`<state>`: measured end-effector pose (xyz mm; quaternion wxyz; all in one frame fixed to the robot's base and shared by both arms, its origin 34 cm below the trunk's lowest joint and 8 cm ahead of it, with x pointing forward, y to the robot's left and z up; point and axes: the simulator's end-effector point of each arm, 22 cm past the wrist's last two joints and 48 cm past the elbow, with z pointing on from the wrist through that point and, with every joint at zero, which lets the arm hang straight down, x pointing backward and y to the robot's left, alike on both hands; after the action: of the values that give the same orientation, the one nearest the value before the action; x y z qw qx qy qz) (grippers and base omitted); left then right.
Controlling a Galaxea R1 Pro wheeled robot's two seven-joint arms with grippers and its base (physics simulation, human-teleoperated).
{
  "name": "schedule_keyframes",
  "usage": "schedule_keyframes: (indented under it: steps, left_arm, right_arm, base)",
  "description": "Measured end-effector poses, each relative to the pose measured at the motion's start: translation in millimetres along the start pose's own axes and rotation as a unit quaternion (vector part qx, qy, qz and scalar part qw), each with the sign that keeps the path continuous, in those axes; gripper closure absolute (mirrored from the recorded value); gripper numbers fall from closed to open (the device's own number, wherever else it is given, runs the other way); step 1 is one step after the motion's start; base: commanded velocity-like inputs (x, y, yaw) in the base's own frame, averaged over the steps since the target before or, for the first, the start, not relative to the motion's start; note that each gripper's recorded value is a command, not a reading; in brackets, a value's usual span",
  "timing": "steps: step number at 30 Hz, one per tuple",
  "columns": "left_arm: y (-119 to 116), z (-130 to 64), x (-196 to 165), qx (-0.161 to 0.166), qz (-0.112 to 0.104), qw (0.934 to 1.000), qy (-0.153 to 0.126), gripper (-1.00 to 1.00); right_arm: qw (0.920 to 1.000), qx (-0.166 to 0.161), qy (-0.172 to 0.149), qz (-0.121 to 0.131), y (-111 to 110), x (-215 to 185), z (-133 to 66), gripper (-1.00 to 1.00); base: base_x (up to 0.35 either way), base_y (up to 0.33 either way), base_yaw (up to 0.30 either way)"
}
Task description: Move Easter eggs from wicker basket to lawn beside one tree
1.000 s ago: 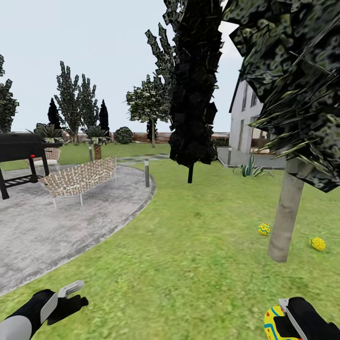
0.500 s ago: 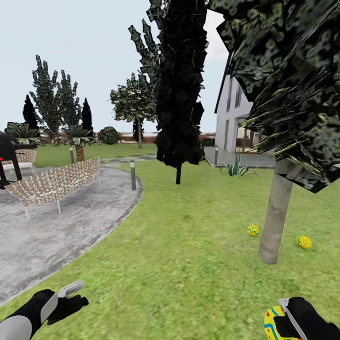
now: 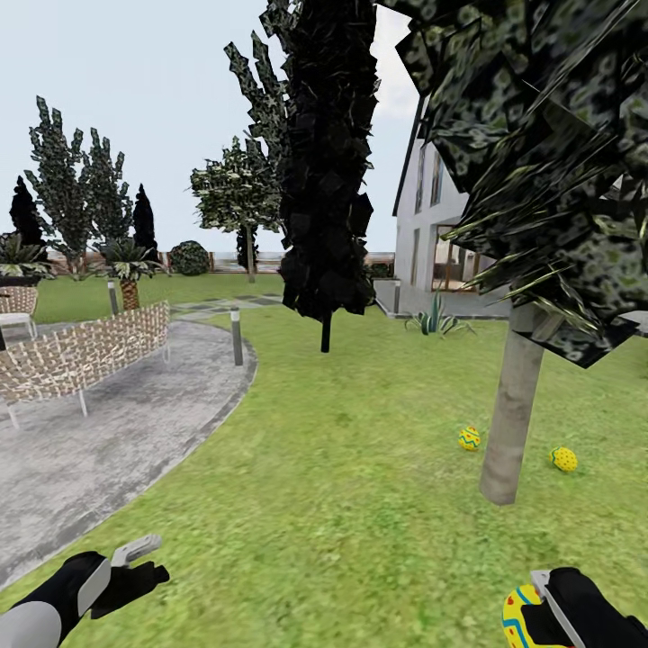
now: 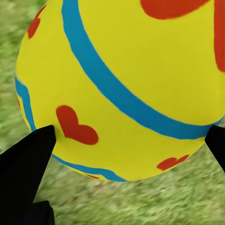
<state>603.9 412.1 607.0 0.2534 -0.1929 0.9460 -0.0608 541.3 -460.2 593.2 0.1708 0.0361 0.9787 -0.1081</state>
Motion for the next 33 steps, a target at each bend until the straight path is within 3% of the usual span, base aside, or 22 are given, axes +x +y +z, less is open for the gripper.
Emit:
schedule_keyframes:
  steps: [6, 19, 33]
  left_arm:
    - [-0.6, -0.3, 0.3, 0.0, 0.0, 1.0, 0.0, -1.0]
    - [1.1, -1.0, -0.6, 0.0, -0.001, 1.0, 0.0, -1.0]
    - [0.4, -0.7, -0.1, 0.0, -0.001, 1.0, 0.0, -1.0]
  right_arm:
    - [1.0, 0.0, -0.001, 0.001, -1.0, -0.5, -0.7, 1.0]
    - [1.0, -0.003, -0.001, 0.001, 3.3, -0.6, -0.7, 1.0]
    - [1.0, -0.004, 0.0, -0.002, 6.7, 0.1, -0.2, 1.0]
  base:
    - [0.298, 0.0, -0.041]
    - [0.327, 0.024, -0.248]
    - [0.327, 0.08, -0.004]
